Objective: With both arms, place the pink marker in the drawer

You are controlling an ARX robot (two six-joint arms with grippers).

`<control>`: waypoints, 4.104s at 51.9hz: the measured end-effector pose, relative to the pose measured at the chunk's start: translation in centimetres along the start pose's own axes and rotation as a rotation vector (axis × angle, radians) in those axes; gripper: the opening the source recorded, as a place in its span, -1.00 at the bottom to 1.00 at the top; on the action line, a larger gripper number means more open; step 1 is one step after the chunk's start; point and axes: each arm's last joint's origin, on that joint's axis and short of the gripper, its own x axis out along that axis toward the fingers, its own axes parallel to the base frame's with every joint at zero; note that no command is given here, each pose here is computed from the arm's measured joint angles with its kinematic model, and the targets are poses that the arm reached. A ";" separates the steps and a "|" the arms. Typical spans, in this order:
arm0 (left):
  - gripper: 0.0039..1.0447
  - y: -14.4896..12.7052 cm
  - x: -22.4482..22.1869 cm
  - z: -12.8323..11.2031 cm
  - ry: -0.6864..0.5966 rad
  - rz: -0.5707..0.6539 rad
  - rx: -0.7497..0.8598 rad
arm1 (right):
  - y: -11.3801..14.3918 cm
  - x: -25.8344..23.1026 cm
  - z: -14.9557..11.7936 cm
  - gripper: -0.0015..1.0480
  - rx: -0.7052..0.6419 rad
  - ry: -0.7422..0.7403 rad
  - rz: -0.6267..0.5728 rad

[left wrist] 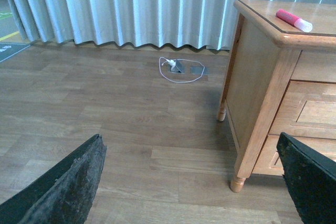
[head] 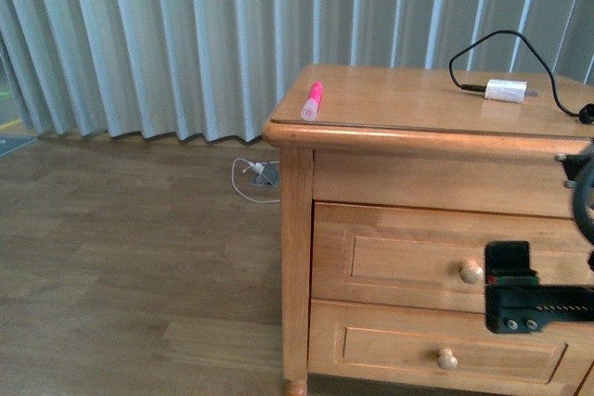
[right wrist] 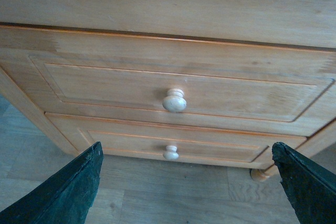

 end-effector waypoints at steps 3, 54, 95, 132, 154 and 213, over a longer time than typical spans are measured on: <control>0.89 0.0 0.0 0.0 0.000 0.000 0.000 | 0.6 1.2 -0.4 0.84 -0.005 0.003 -0.001; 0.89 0.0 0.0 0.0 0.000 0.000 0.000 | 1.9 12.3 -3.0 0.84 -0.032 0.020 -0.110; 0.89 0.0 0.0 0.0 0.000 0.000 0.000 | 1.0 12.6 -3.3 -0.23 -0.030 0.030 -0.129; 0.89 0.0 0.0 0.0 0.000 0.000 0.000 | 0.8 7.1 -4.2 -0.57 0.050 0.163 -0.062; 0.89 0.0 0.0 0.0 0.000 0.000 0.000 | -0.3 -3.0 -6.8 -0.58 0.026 0.338 0.007; 0.89 0.0 0.0 0.0 0.000 0.000 0.000 | -5.3 -19.1 2.4 0.84 0.231 -0.038 0.109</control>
